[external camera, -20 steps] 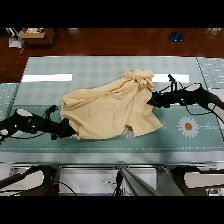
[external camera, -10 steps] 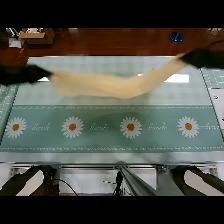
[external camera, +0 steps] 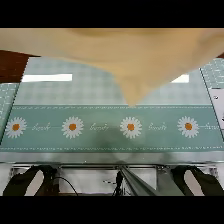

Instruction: Fold the shirts.

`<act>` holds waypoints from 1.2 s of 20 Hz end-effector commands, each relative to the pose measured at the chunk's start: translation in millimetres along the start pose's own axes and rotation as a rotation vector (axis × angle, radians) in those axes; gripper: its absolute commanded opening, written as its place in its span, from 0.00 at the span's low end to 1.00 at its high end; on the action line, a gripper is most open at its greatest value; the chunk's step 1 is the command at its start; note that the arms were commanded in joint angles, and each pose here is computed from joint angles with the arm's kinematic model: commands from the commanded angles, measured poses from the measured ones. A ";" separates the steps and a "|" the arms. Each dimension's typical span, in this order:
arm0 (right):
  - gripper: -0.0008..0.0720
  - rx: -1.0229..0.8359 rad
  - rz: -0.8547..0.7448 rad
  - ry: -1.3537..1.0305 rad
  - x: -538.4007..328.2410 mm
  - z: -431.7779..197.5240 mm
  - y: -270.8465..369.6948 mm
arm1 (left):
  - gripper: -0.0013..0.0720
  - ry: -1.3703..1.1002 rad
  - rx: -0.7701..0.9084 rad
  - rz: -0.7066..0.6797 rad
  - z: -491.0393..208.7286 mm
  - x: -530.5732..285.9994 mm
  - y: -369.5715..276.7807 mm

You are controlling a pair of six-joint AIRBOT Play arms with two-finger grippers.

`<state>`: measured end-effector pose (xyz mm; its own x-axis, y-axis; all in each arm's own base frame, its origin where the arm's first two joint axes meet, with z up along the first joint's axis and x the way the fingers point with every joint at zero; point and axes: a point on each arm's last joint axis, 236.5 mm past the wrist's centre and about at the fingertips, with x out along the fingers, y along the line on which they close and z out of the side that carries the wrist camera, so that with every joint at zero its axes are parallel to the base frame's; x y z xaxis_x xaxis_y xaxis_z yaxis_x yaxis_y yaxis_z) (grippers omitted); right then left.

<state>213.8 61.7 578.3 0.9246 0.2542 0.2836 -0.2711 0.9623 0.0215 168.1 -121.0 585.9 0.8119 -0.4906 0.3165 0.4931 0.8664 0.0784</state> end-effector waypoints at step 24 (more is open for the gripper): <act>0.05 0.246 -0.048 1.212 100.5 -435.6 -101.6 | 0.05 0.973 -0.565 0.319 -438.2 -1.1 145.2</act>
<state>386.3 6.4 234.6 0.5628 0.2203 -0.7967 -0.1132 0.9753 0.1897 311.3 -50.2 225.7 0.6874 -0.3435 -0.6399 0.1221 0.9232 -0.3644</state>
